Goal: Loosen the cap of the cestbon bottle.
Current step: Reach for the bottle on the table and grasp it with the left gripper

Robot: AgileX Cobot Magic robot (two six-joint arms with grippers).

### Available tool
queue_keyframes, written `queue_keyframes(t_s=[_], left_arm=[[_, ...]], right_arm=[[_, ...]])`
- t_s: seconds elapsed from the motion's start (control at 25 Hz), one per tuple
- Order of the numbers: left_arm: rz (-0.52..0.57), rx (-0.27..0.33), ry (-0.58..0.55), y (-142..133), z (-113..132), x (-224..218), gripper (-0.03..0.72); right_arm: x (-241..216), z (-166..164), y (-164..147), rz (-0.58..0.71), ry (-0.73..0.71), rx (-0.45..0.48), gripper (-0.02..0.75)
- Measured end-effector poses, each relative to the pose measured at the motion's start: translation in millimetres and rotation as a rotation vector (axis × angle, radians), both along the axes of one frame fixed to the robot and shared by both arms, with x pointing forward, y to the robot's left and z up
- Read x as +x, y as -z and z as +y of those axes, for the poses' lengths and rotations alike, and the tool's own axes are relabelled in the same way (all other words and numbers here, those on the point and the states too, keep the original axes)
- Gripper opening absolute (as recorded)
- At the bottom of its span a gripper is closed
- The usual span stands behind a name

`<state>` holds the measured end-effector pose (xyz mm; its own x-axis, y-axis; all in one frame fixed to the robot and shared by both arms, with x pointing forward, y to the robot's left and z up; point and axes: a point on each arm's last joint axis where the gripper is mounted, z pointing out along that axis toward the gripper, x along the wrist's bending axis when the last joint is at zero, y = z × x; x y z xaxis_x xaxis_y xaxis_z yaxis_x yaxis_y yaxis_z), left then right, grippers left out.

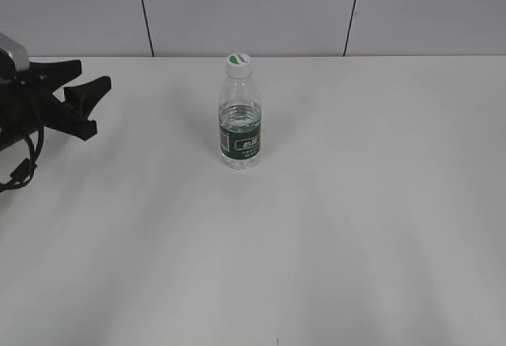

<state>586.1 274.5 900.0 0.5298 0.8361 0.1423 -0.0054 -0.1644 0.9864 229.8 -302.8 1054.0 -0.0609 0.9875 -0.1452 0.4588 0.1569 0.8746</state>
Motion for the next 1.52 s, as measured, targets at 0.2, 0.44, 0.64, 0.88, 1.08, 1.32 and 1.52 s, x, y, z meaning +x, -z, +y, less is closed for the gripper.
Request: queue_keyframes(t_s=[0.2,0.44,0.64,0.88,1.08,1.32,1.52], left_arm=[[0.049,0.054,0.188,16.0,-11.5,-10.7,0.380],[0.053,0.088,0.315,18.6,-25.0,-18.5,0.380],[0.051,0.089,0.345,18.6,-34.4,-20.1,0.379],[0.138,-0.020,0.370,17.8,-57.3,-23.2,0.472],[0.158,-0.054,0.349,17.2,-70.6,-23.0,0.576],[0.207,-0.016,0.362,22.8,-90.2,-27.5,0.582],[0.234,-0.061,0.285,31.5,-95.8,-24.0,0.582]], right_arm=[[0.0,0.0,0.0,0.000,0.001,0.001,0.577],[0.0,0.0,0.0,0.000,0.001,0.003,0.577],[0.0,0.1,0.0,0.000,0.004,0.010,0.577],[0.0,0.2,0.0,0.000,0.007,0.017,0.577],[0.0,0.2,0.0,0.000,0.006,0.018,0.577],[0.0,0.2,0.0,0.000,0.007,0.019,0.577],[0.0,0.2,0.0,0.000,0.007,0.019,0.577]])
